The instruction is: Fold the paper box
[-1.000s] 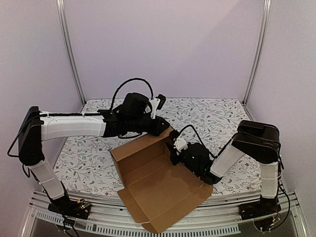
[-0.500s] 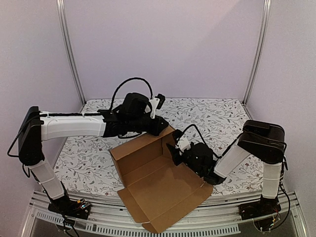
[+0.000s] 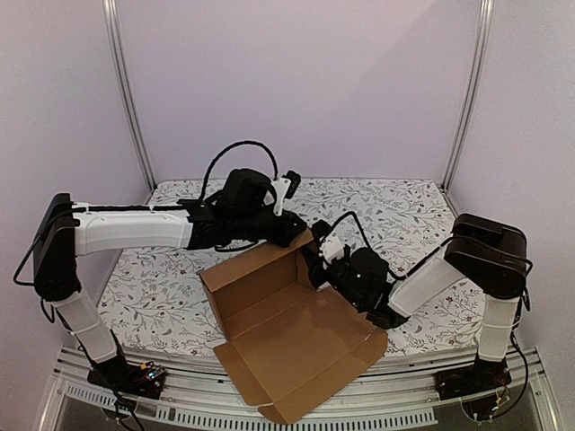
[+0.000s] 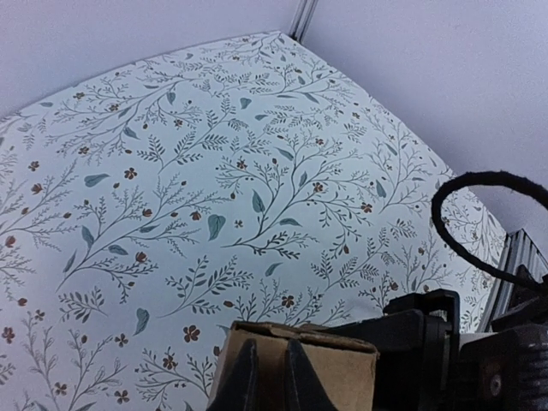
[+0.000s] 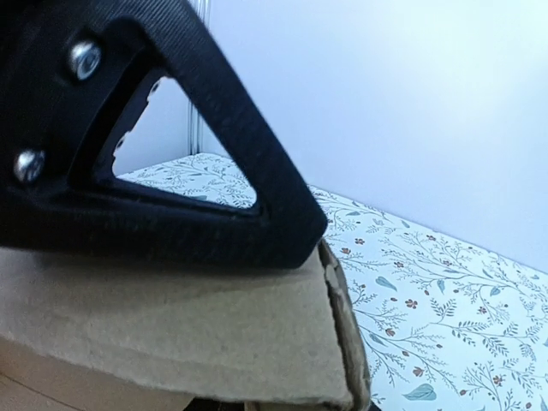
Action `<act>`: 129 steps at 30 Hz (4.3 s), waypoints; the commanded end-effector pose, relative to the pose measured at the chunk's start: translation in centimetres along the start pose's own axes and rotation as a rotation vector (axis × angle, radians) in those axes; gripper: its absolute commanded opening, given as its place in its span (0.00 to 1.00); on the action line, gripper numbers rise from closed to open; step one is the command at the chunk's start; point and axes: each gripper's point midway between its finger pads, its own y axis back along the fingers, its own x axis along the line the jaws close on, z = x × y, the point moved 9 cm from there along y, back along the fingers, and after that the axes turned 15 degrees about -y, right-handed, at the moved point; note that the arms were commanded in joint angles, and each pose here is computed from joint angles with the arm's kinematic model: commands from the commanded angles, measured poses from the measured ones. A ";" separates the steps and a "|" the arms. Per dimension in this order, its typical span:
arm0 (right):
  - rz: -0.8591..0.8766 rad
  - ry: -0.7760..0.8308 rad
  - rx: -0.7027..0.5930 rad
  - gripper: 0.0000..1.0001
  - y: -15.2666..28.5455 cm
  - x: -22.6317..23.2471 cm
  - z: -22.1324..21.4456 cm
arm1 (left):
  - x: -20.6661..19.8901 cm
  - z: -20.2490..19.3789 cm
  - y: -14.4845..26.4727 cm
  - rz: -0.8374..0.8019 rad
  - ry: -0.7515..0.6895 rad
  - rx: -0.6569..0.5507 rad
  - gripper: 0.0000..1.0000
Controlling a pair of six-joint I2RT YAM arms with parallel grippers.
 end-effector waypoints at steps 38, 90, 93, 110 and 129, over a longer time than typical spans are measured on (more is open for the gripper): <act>-0.069 -0.075 0.059 0.00 -0.3 -1.7 -7.3 | -1.4 -1.7 -0.5 -0.016 0.005 0.119 0.11; -0.115 -0.021 -0.012 0.23 -1.1 -1.6 -5.4 | -2.8 -2.5 -0.8 -0.001 -0.006 0.167 0.11; -0.129 -0.035 0.011 0.24 -0.9 -2.0 -6.4 | -2.8 -2.6 -0.9 -0.001 -0.006 0.167 0.11; -0.122 -0.098 0.076 0.00 -0.9 -2.4 -9.6 | -3.0 -2.4 -1.3 -0.018 -0.004 0.162 0.11; -0.118 -0.044 -0.026 0.23 -1.8 -1.4 -5.6 | -3.0 -2.4 -1.0 -0.012 -0.008 0.169 0.10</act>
